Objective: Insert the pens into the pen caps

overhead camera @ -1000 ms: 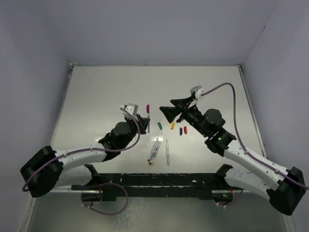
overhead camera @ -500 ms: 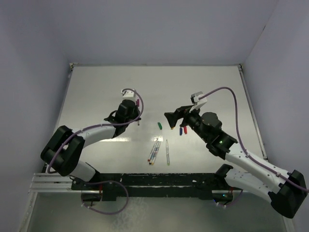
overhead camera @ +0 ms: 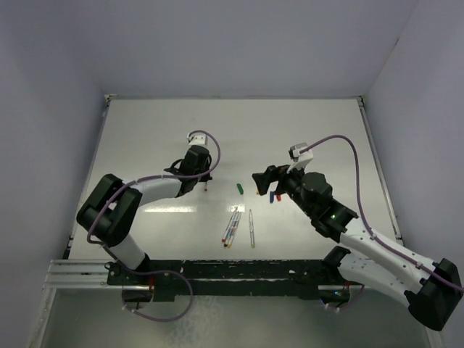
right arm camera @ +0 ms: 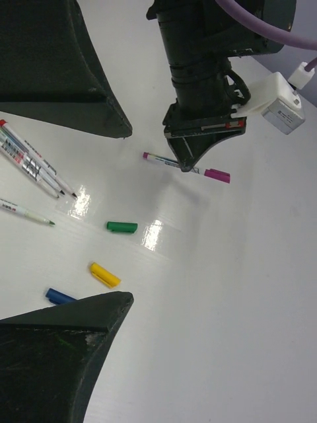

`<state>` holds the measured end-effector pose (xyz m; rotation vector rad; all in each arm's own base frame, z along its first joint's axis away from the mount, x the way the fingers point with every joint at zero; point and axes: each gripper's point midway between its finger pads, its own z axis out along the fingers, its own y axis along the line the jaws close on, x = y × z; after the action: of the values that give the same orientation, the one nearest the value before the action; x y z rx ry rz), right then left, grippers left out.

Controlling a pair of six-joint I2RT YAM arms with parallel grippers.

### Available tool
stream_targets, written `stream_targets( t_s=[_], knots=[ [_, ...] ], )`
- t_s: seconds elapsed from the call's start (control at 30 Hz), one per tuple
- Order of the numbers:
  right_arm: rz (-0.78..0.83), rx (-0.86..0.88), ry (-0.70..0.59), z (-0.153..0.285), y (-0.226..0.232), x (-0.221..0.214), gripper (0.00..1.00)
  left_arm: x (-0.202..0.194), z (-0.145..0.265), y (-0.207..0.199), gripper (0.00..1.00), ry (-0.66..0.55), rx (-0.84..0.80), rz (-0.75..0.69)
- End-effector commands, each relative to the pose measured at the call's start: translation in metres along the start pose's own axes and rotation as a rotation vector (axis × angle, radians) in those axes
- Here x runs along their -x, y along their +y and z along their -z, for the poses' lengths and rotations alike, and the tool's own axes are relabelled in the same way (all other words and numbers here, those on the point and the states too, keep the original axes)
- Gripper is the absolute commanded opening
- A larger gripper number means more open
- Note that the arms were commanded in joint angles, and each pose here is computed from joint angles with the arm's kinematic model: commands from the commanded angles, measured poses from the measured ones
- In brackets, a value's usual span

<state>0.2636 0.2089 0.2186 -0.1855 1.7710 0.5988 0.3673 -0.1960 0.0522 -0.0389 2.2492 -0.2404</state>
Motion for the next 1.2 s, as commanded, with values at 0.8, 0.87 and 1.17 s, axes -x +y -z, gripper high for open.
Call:
stream_targets(
  t_s=[0.8,0.87,1.17],
  knots=[
    [-0.060,-0.077,0.028,-0.004,-0.013,-0.016,1.00,0.037,0.005,0.006,0.45,-0.049,0.070,-0.014],
    [-0.064,-0.090,0.022,-0.004,-0.016,-0.017,1.00,0.047,0.019,0.004,0.45,-0.074,0.051,-0.019],
    [-0.078,-0.212,0.027,-0.003,-0.040,-0.031,1.00,0.015,0.075,-0.029,0.44,-0.024,-0.118,-0.175]
  ],
)
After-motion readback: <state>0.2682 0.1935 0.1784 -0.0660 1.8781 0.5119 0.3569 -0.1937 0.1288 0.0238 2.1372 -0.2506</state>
